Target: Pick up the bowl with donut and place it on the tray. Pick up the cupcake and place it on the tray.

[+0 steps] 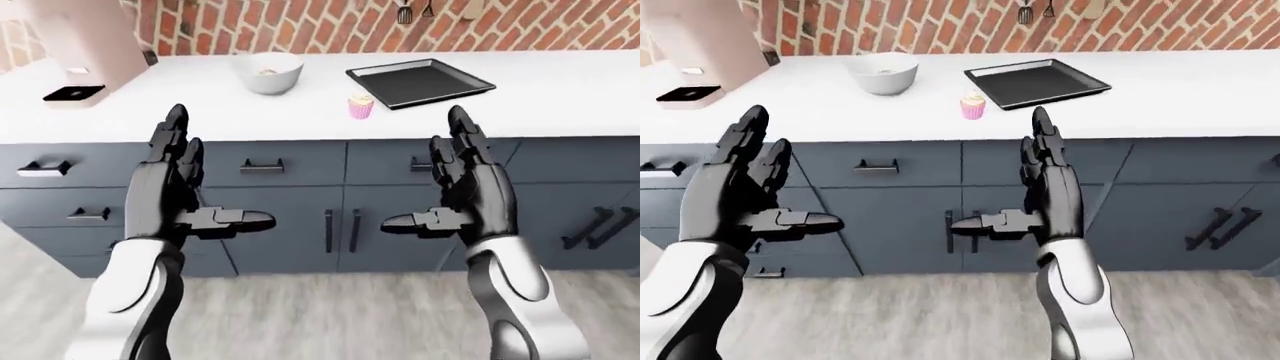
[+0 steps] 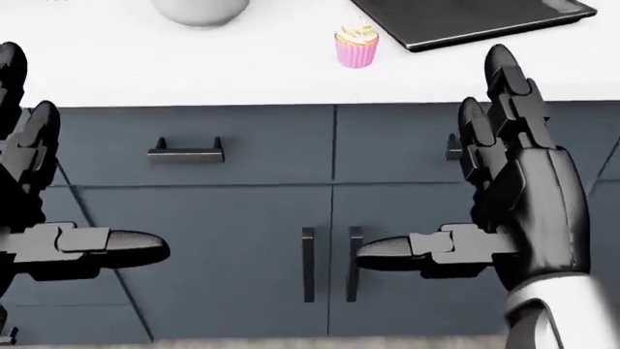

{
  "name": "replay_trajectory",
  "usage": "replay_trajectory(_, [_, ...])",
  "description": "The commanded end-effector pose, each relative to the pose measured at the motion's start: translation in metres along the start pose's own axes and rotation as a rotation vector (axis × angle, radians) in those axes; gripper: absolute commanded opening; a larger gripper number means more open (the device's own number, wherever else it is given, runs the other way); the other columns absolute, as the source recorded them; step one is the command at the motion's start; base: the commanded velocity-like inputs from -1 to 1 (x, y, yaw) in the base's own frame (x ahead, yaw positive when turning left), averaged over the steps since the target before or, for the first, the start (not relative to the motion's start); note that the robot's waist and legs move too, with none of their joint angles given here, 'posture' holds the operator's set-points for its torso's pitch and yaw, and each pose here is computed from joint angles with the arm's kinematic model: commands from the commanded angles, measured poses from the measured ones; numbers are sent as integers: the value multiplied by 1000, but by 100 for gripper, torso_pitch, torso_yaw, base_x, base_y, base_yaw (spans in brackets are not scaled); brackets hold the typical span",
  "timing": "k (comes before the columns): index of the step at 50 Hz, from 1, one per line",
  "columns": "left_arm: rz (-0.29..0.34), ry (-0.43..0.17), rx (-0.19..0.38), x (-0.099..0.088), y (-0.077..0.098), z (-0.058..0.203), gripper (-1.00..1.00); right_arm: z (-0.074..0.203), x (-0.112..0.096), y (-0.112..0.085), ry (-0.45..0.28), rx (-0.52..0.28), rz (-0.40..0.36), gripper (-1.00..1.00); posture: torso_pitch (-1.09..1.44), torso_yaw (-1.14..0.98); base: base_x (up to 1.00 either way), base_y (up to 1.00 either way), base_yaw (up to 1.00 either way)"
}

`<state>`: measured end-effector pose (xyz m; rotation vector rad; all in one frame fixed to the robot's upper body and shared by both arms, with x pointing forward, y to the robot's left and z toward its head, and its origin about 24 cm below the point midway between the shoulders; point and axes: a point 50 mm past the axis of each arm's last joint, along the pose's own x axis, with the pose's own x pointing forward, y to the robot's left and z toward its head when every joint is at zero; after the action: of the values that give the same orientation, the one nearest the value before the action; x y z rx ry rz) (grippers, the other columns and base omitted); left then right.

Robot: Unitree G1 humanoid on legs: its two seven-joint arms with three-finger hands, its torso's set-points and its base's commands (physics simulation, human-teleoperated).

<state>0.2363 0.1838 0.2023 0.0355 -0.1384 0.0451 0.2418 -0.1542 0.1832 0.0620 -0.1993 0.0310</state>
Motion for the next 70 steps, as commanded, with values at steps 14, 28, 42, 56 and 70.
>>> replay_trajectory(14, [-8, -66, 11, 3, -1, 9, 100, 12, 1, -5, -85, 11, -5, 100, 0, 0, 68, 0, 0])
replay_trajectory(28, [0, -100, 17, -3, 3, 31, 100, 51, -11, -8, -172, 17, -9, 100, 0, 0, 3, 0, 0])
replay_trajectory(42, [7, -112, 37, -7, 8, 44, 100, 63, -14, -9, -195, 29, -15, 100, 0, 0, 6, 0, 0])
replay_trajectory(56, [7, -128, 54, -7, 9, 56, 100, 65, -14, -12, -202, 28, -18, 100, 0, 0, 4, 0, 0])
replay_trajectory(70, [32, -151, 276, 9, 6, 85, 100, 70, -16, -13, -214, 18, -12, 100, 0, 0, 0, 0, 0])
